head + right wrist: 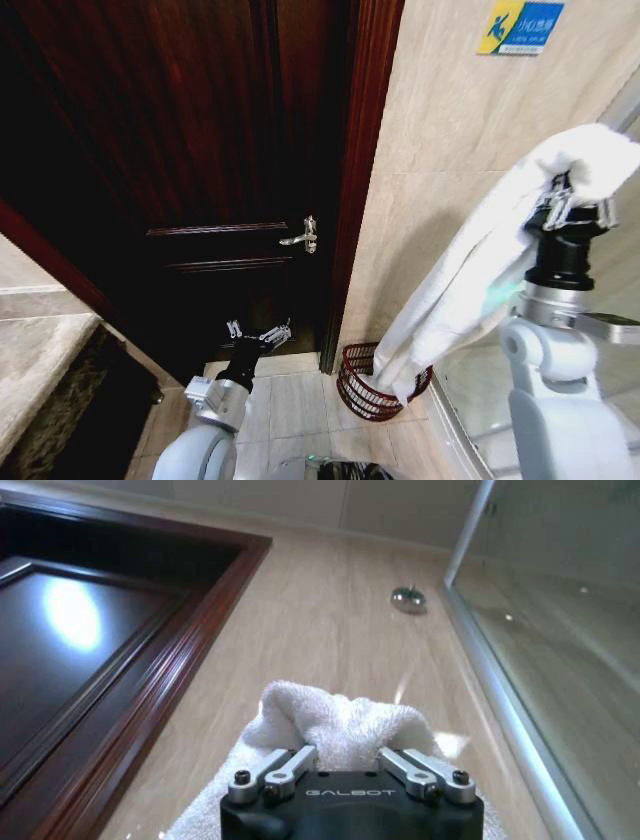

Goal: Discard the used towel into the hamper.

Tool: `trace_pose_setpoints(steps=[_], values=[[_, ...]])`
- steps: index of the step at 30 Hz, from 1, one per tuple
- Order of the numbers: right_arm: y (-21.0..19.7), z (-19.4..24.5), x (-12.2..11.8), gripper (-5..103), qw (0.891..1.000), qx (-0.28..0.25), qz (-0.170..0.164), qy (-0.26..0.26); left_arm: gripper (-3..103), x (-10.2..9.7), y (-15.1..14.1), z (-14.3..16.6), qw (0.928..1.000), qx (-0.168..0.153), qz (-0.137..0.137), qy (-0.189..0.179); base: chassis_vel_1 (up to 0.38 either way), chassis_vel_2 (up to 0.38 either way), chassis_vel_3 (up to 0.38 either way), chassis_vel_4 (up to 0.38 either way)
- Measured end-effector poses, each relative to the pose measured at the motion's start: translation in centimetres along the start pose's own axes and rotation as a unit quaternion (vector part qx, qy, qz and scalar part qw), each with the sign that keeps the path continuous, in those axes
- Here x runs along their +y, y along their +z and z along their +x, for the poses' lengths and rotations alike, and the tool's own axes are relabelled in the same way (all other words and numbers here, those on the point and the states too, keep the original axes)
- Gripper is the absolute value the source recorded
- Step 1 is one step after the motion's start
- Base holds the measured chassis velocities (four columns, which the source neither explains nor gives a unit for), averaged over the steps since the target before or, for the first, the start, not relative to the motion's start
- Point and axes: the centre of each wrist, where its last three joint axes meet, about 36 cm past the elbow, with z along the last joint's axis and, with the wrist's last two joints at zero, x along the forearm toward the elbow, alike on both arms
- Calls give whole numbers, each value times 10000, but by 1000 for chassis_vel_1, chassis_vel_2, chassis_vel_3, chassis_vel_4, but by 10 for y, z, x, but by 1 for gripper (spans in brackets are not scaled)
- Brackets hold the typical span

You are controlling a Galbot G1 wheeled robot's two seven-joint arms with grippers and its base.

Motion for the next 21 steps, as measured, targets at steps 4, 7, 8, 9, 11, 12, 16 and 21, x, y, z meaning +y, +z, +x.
trace_pose_setpoints(steps=[4,7,8,9,11,12,16,21], values=[[9,24,11,12,9997,192,-52,137,100,0,0,0,10000,-1,0,0,0,0,0,0],[15,40,18,12,9991,312,-90,273,100,0,0,0,10000,0,0,0,0,0,0,0],[15,40,18,12,9991,312,-90,273,100,0,0,0,10000,0,0,0,0,0,0,0],[17,43,19,12,9990,328,-96,282,100,0,0,0,10000,0,0,0,0,0,0,0],[18,47,21,12,9989,350,-97,293,100,0,0,0,10000,0,0,0,0,0,0,0],[19,50,21,12,9988,360,-96,306,100,0,0,0,10000,-1,0,0,0,0,0,0],[23,59,22,12,9985,412,-92,354,100,0,0,0,10000,0,0,0,0,0,0,0],[27,70,21,12,9976,529,-37,437,100,0,0,0,10000,0,0,0,0,0,0,0]])
